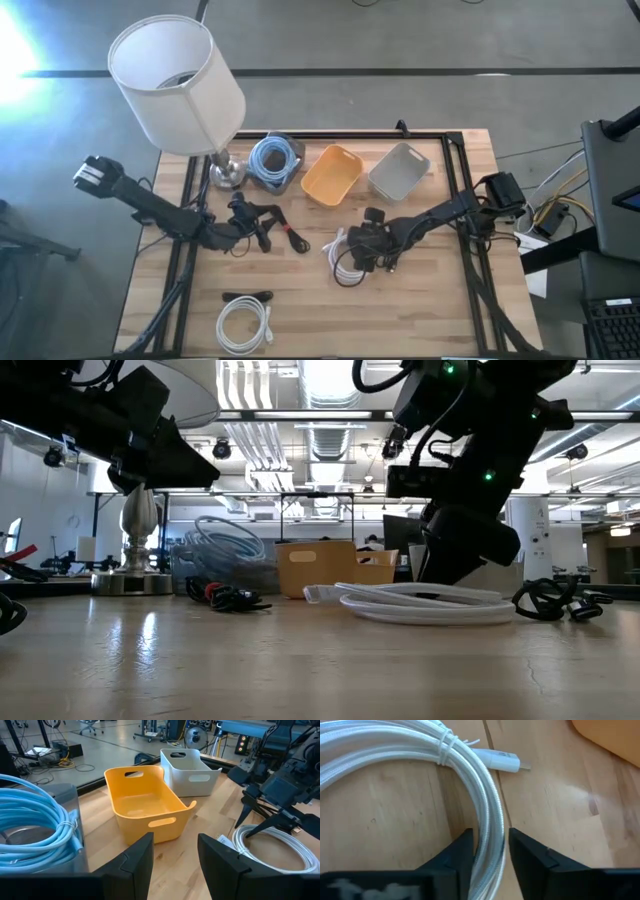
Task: Pick & Place USB Port
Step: Put the right white HDMI cable into the yellow bin
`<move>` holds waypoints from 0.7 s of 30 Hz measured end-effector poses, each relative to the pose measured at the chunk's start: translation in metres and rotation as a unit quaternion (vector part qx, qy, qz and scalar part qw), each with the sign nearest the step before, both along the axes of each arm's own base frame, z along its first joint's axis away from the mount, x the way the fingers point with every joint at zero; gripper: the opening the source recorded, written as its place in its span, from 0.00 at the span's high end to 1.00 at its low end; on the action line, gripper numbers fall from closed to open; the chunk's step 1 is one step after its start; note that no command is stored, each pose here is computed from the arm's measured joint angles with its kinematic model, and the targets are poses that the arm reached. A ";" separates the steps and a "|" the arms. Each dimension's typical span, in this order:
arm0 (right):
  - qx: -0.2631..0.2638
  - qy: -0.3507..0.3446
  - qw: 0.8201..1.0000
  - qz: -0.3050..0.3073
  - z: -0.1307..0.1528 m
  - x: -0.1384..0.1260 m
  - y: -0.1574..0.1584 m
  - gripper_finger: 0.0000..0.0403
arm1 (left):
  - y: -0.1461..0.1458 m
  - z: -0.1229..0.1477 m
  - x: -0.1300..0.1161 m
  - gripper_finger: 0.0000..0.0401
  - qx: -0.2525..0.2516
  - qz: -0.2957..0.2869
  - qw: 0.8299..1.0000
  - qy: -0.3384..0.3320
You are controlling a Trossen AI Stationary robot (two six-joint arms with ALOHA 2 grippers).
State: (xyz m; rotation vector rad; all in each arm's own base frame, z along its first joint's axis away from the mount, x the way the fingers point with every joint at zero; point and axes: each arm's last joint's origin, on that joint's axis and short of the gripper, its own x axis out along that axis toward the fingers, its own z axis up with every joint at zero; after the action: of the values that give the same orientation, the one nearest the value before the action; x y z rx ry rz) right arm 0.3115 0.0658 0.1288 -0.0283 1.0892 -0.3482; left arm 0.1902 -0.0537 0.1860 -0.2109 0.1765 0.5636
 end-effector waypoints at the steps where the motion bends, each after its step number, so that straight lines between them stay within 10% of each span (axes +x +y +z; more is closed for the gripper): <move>1: 0.000 0.001 1.000 0.001 0.000 0.000 0.000 0.75 | 0.000 0.000 0.000 0.61 -0.001 0.000 1.000 -0.001; 13: -0.008 -0.029 0.997 0.070 0.031 0.016 0.004 0.94 | 0.000 0.000 0.000 0.61 -0.005 0.001 1.000 -0.003; 21: -0.126 -0.078 0.984 0.098 0.077 0.031 0.000 0.93 | 0.000 0.000 0.000 0.61 -0.009 0.003 1.000 -0.006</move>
State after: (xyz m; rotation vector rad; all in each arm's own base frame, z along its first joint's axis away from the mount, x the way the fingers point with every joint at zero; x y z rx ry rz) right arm 0.3424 0.0658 0.2054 -0.3259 0.8744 -0.3032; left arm 0.1902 -0.0536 0.1860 -0.2323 0.1701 0.5660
